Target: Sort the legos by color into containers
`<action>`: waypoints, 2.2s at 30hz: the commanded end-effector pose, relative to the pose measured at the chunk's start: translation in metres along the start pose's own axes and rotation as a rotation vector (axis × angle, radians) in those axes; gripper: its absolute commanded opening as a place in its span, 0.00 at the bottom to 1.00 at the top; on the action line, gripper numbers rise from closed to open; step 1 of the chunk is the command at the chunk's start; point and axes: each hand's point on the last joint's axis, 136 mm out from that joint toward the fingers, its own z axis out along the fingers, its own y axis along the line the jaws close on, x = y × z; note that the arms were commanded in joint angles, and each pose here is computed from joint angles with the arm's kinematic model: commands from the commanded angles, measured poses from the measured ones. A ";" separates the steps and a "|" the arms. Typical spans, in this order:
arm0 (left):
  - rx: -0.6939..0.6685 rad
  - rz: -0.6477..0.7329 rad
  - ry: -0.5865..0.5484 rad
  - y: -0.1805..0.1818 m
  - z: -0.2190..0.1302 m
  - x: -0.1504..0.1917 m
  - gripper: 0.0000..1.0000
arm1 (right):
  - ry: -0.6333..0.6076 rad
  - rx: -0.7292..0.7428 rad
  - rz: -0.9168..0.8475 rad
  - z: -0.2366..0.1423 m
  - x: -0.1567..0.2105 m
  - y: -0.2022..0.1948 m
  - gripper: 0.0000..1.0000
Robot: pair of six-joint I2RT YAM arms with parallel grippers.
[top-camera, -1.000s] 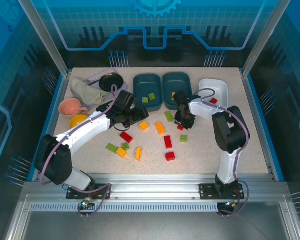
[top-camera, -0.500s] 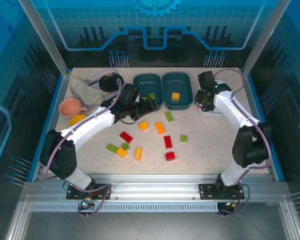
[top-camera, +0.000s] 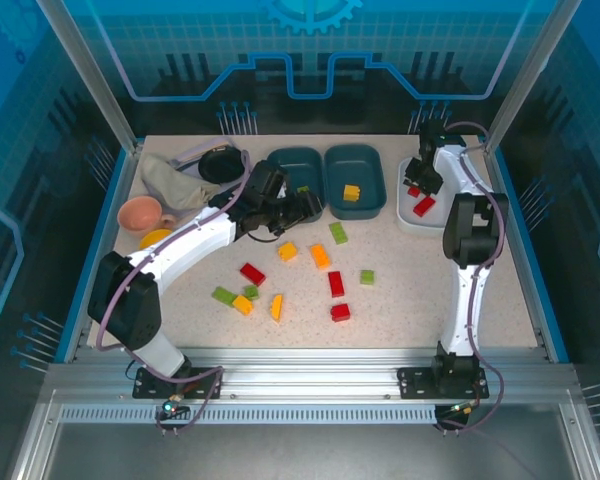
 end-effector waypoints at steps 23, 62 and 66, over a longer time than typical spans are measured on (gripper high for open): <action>-0.365 -0.076 0.048 0.098 -0.044 0.048 0.71 | -0.260 -0.349 -0.461 -0.179 0.106 0.078 0.62; -0.632 -0.840 -0.014 0.272 -0.062 0.094 0.69 | 0.095 -1.005 -1.196 -0.241 0.408 0.159 0.73; -0.647 -0.858 -0.002 0.277 -0.058 0.099 0.64 | 0.098 -0.992 -1.190 -0.238 0.407 0.158 0.73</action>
